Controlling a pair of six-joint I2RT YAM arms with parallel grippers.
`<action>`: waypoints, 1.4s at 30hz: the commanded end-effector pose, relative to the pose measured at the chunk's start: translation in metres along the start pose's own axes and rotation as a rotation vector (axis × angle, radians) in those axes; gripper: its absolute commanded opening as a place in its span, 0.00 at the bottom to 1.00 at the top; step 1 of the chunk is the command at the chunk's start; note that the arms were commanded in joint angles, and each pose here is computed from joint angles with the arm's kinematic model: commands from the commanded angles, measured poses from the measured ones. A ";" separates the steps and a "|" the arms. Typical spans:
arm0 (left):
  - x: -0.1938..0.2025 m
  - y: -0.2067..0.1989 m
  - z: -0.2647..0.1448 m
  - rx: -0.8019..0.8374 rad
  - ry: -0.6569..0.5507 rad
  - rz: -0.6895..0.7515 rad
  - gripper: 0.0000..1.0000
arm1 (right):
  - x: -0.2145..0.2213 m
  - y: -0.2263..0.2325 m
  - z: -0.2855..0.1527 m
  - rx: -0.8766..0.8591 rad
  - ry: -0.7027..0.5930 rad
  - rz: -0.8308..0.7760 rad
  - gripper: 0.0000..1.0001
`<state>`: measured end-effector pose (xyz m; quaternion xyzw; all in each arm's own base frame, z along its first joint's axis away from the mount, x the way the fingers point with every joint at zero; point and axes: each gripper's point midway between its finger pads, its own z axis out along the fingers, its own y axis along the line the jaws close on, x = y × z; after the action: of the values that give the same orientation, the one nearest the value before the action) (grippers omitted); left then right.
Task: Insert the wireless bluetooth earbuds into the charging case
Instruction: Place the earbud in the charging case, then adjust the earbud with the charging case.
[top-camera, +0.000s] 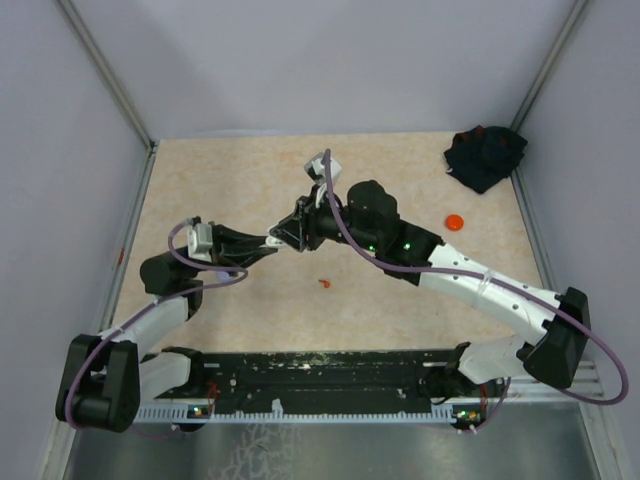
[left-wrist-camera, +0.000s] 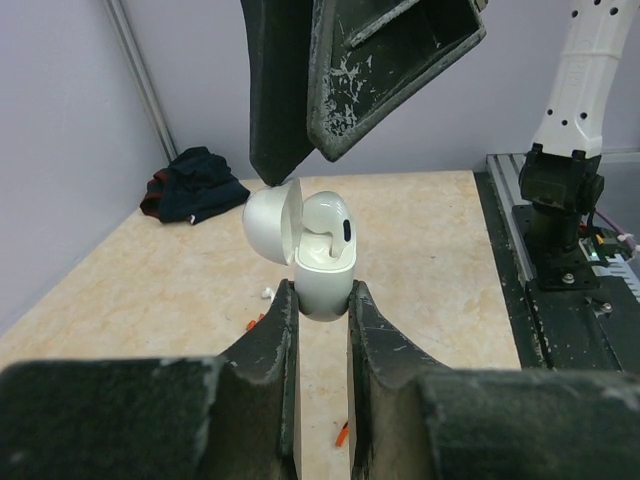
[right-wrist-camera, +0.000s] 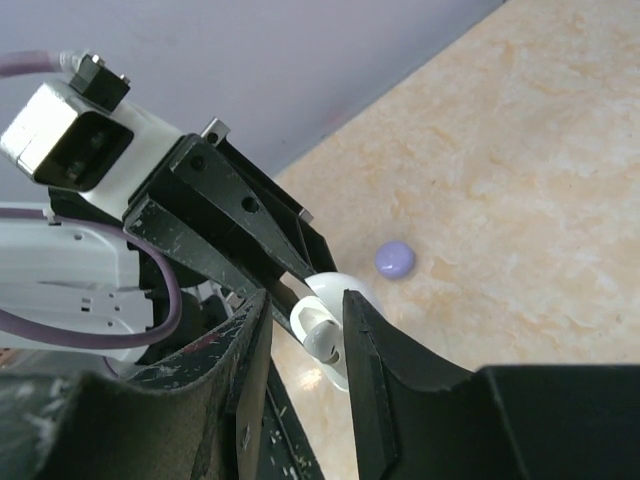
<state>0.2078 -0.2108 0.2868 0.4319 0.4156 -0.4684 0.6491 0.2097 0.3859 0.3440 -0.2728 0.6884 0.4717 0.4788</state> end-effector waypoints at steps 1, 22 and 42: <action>-0.009 0.000 0.003 0.014 -0.011 0.026 0.00 | -0.014 0.008 -0.006 -0.011 0.007 -0.039 0.35; -0.001 0.012 0.003 -0.035 0.024 -0.009 0.00 | -0.003 0.004 -0.010 0.024 0.058 -0.021 0.35; 0.000 0.001 0.006 0.034 0.039 -0.022 0.00 | -0.004 0.017 -0.001 -0.050 0.099 -0.043 0.35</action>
<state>0.2143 -0.2152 0.2761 0.4306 0.4487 -0.4797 0.6190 0.2020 0.3880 0.3288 -0.3110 0.7178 0.4494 0.4314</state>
